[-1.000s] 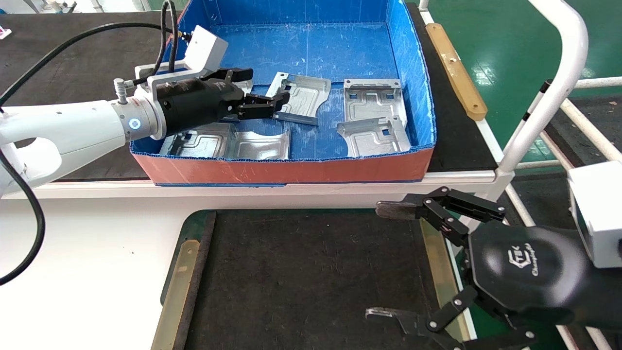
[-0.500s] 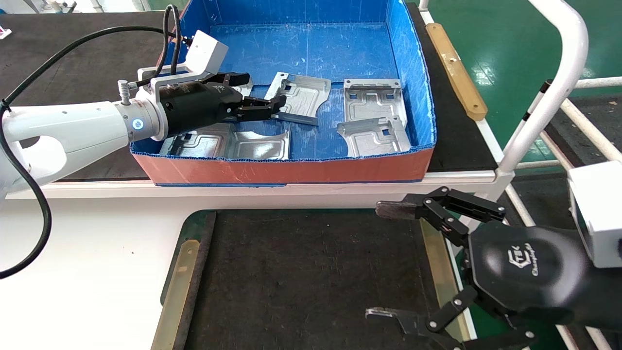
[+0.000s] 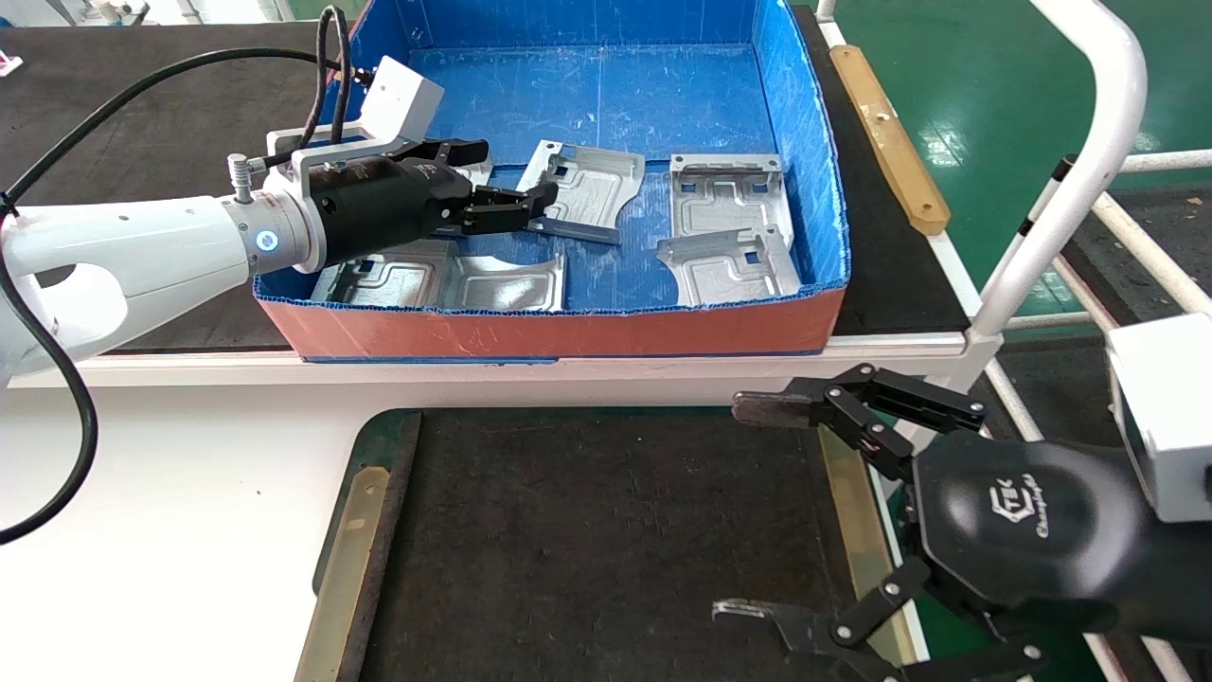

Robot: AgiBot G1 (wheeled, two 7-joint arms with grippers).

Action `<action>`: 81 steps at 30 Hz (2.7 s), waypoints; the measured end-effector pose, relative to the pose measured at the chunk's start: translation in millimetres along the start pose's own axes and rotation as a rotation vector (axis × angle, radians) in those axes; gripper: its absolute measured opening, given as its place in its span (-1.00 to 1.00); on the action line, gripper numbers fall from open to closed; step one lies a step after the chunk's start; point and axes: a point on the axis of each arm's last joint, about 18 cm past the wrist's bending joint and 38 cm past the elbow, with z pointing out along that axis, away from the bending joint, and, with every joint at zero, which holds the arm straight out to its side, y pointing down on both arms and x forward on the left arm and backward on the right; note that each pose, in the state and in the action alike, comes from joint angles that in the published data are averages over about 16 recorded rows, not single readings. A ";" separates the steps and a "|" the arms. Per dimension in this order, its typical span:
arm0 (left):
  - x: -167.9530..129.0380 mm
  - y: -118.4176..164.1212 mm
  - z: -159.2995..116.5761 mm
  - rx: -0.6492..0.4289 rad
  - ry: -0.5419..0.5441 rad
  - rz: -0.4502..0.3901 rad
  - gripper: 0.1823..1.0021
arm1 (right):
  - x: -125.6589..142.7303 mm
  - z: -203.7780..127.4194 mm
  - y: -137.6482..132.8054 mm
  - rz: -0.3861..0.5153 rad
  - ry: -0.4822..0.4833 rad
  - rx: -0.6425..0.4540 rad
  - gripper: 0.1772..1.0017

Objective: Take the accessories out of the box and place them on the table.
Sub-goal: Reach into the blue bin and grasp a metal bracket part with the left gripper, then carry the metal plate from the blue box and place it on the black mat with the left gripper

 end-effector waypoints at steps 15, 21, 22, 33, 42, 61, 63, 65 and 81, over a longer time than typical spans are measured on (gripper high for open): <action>0.2 0.0 -0.2 0.001 0.001 0.000 0.48 | 0.0 0.0 0.0 0.000 0.000 0.000 1.00; 0.1 0.0 -0.3 0.001 0.001 0.000 0.14 | 0.0 0.0 0.0 0.000 0.000 0.000 0.99; 0.1 0.1 -0.3 0.001 0.001 0.000 0.08 | 0.0 0.0 0.0 0.000 0.000 0.000 0.99; 0.1 0.1 -0.4 0.002 0.001 0.000 -0.50 | 0.0 0.0 0.0 0.000 0.000 0.000 0.86; 1.6 -3.5 -0.6 0.012 0.011 0.015 -0.74 | 0.0 0.0 0.0 0.000 0.000 0.000 0.59; 15.0 -64.8 -39.6 0.268 0.134 0.263 -0.77 | 0.0 0.0 0.0 0.000 0.000 0.000 -0.42; 18.1 -70.1 -49.2 0.300 0.158 0.298 -0.77 | 0.0 0.0 0.0 0.000 0.000 0.000 -0.53; 21.8 -73.3 -59.5 0.329 0.185 0.334 -0.77 | 0.0 0.0 0.0 0.000 0.000 0.000 -0.60; 55.7 -32.7 -144.1 0.403 0.425 0.555 -0.78 | 0.0 0.0 0.0 0.000 0.000 0.000 -0.93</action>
